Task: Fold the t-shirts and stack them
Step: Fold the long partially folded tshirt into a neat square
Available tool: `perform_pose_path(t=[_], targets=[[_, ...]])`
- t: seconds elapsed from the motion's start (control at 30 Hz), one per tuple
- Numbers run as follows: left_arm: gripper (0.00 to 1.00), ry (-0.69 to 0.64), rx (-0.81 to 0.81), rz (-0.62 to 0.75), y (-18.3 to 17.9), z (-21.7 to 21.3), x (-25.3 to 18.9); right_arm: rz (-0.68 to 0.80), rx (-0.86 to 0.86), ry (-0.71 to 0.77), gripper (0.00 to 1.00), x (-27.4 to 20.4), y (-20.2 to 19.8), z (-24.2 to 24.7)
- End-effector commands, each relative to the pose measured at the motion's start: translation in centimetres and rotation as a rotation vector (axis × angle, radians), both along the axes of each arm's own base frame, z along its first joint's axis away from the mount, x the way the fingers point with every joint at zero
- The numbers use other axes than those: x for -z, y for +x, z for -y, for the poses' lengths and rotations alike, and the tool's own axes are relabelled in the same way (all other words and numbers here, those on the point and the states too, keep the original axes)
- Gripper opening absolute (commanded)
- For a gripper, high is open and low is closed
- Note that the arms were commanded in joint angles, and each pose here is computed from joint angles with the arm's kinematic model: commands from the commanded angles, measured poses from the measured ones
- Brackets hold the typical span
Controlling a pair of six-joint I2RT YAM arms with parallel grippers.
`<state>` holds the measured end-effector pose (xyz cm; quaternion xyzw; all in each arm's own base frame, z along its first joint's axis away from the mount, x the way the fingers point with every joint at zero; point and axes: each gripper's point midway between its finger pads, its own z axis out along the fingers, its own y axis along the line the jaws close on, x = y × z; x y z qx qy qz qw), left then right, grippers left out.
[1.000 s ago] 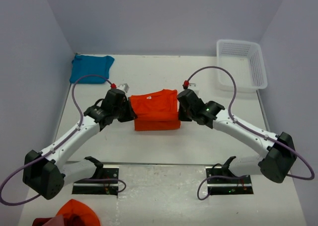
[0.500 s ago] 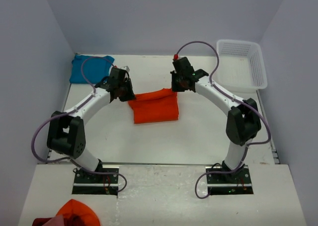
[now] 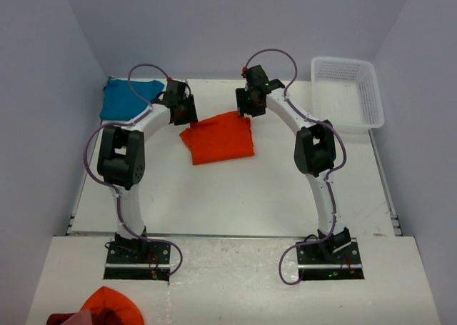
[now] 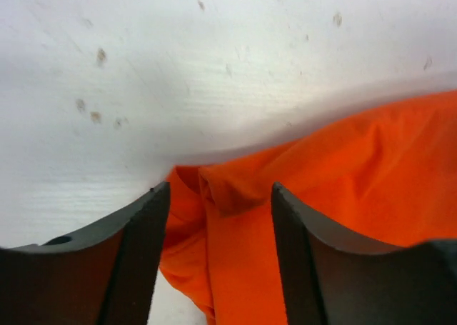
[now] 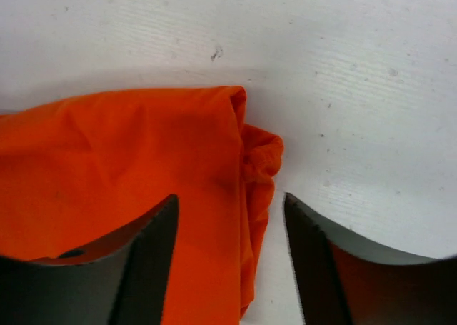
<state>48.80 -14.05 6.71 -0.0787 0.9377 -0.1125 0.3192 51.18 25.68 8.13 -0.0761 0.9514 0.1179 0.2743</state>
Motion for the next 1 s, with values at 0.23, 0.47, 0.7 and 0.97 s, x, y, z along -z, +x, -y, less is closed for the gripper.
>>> perform_pose_path(t=[0.23, 0.47, 0.7, 0.97], targets=[[0.80, 0.096, -0.105, 0.357, 1.8, -2.6, -14.0, 0.219, 0.031, -0.117, 0.72, -9.2, 0.2, 4.0], [0.00, -0.296, 0.269, 0.179, -3.2, 7.5, -8.0, 0.017, -0.042, 0.234, 0.00, -8.0, -2.4, 0.8], [0.00, -0.600, 0.415, 0.173, -3.0, 10.6, -6.3, -0.282, -0.243, 0.834, 0.00, -9.4, -2.7, -4.2], [0.00, -0.679, 0.419, 0.140, -1.7, 9.7, -2.4, -0.557, -0.272, 1.108, 0.00, -5.6, -3.4, -4.8]])
